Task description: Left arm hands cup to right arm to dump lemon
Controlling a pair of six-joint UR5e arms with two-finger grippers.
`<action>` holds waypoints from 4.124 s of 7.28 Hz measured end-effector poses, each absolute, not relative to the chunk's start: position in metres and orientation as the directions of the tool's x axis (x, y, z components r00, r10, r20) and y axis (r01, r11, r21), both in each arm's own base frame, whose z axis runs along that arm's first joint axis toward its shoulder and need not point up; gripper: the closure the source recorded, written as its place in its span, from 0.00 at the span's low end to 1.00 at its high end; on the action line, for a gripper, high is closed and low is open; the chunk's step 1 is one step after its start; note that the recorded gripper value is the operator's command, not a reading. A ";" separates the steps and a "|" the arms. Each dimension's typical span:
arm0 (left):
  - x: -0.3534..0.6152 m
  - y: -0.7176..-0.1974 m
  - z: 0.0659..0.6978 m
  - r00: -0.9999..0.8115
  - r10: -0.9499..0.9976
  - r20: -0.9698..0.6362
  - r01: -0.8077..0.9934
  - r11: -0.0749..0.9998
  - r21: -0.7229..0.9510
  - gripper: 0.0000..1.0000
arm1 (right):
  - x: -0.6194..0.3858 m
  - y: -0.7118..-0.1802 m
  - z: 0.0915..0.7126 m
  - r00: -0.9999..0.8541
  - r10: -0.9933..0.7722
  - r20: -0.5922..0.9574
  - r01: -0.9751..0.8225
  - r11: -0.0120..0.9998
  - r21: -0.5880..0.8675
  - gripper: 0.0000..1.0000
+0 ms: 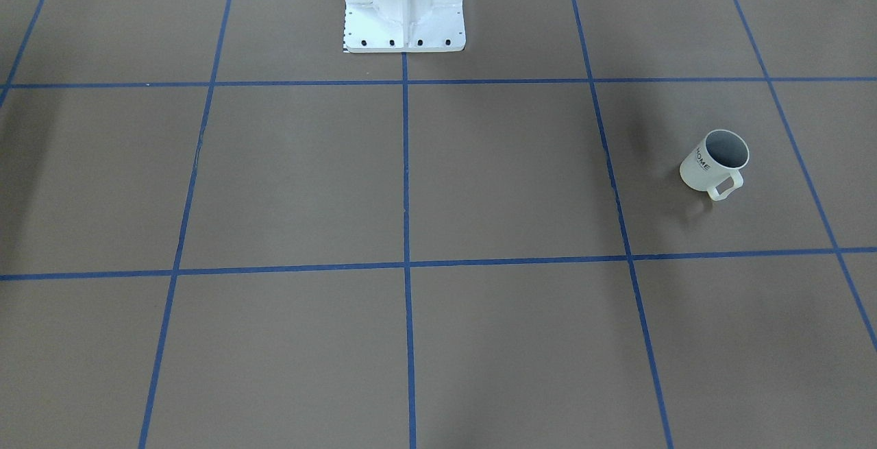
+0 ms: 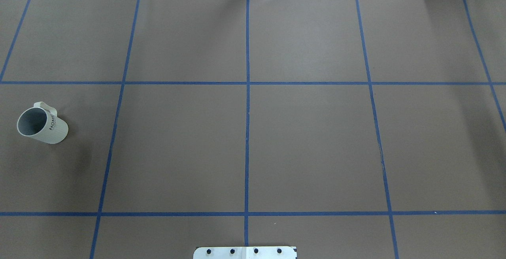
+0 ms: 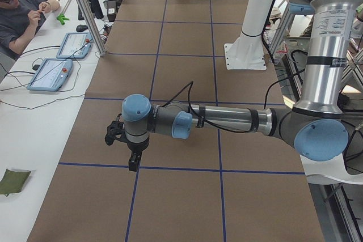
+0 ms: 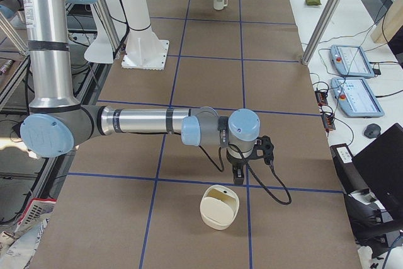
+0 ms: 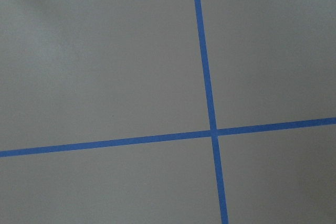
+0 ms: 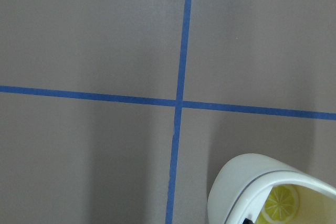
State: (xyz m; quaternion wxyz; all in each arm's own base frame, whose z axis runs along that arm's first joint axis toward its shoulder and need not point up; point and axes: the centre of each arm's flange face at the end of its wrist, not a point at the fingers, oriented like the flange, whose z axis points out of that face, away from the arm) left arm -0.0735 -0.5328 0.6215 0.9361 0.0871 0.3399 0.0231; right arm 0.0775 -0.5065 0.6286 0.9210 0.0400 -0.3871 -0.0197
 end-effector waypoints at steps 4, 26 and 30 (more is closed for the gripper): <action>-0.074 -0.532 0.625 0.766 -0.005 -0.643 0.096 0.990 0.106 0.00 | 0.078 -0.507 0.628 0.700 -0.067 0.711 0.004 0.996 0.090 0.00; -0.058 -0.529 0.625 0.748 0.077 -0.660 0.014 0.991 0.132 0.00 | 0.081 -0.511 0.624 0.700 0.052 0.713 -0.088 0.996 0.013 0.00; -0.057 -0.529 0.625 0.741 0.081 -0.667 0.007 0.992 0.129 0.00 | 0.081 -0.512 0.622 0.700 0.050 0.713 -0.088 0.996 0.016 0.00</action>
